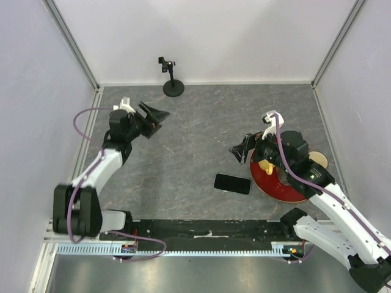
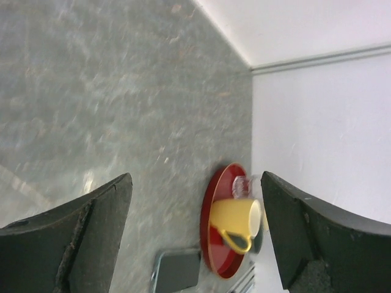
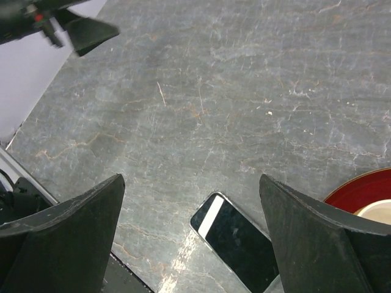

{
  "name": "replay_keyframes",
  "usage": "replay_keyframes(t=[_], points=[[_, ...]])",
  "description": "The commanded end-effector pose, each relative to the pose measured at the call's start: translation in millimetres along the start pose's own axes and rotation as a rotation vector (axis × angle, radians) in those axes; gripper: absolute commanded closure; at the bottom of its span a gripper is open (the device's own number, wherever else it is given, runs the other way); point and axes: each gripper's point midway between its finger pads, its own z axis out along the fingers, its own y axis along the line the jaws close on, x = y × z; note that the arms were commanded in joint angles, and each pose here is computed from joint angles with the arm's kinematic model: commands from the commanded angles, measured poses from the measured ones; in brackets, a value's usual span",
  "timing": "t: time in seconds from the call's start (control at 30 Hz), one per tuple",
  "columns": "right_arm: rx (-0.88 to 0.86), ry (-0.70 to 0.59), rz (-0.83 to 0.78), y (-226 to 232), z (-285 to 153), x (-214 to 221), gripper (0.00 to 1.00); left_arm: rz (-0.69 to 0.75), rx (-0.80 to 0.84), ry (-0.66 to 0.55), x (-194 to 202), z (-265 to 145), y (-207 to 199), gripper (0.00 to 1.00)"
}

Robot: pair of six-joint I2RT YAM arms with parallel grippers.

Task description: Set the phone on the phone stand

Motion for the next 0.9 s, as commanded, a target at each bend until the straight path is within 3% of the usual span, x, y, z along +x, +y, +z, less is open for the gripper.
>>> replay_keyframes(t=[0.0,0.13,0.17,0.2,0.27,0.3,0.33,0.37,0.4,0.43,0.6,0.87], points=[[0.016,-0.101,-0.029,-0.8,-10.6,-20.5,0.02,-0.031,0.243,-0.067,-61.9,46.4,-56.8,0.09],[0.028,-0.114,-0.040,-3.2,-16.8,-20.8,0.02,-0.191,0.357,-0.115,-112.8,91.1,-50.6,0.06],[0.030,-0.120,-0.042,-3.4,-18.1,-21.5,0.02,-0.164,0.465,-0.155,-132.0,95.0,-70.3,0.04],[0.030,-0.129,-0.044,-3.4,-20.8,-22.2,0.02,-0.219,0.444,-0.153,-133.6,120.1,-43.1,0.03],[0.040,-0.139,-0.054,-5.2,-24.3,-23.7,0.02,-0.288,0.507,-0.176,-151.8,138.2,-46.0,0.02],[0.040,-0.150,-0.063,-4.2,-27.8,-27.1,0.02,-0.323,0.492,-0.226,-167.2,151.5,-15.4,0.02],[0.050,-0.156,-0.071,-5.8,-29.8,-29.1,0.02,-0.333,0.496,-0.245,-174.9,157.5,-10.4,0.02],[0.063,-0.150,-0.087,-8.2,-32.2,-28.3,0.02,-0.305,0.529,-0.270,-190.8,161.7,-21.9,0.02],[0.070,-0.163,-0.098,-8.4,-37.1,-32.8,0.02,-0.337,0.447,-0.236,-184.9,186.1,6.3,0.02],[0.102,-0.173,-0.105,-13.5,-39.9,-35.5,0.02,-0.274,0.476,-0.245,-200.7,192.0,-12.0,0.01],[0.189,-0.218,-0.159,-26.5,-57.6,-47.8,0.02,-0.216,0.465,-0.279,-222.4,221.9,-1.8,0.01],[0.236,-0.266,-0.171,-32.6,-62.6,-61.0,0.02,-0.206,0.455,-0.220,-216.2,257.2,6.5,0.02]])
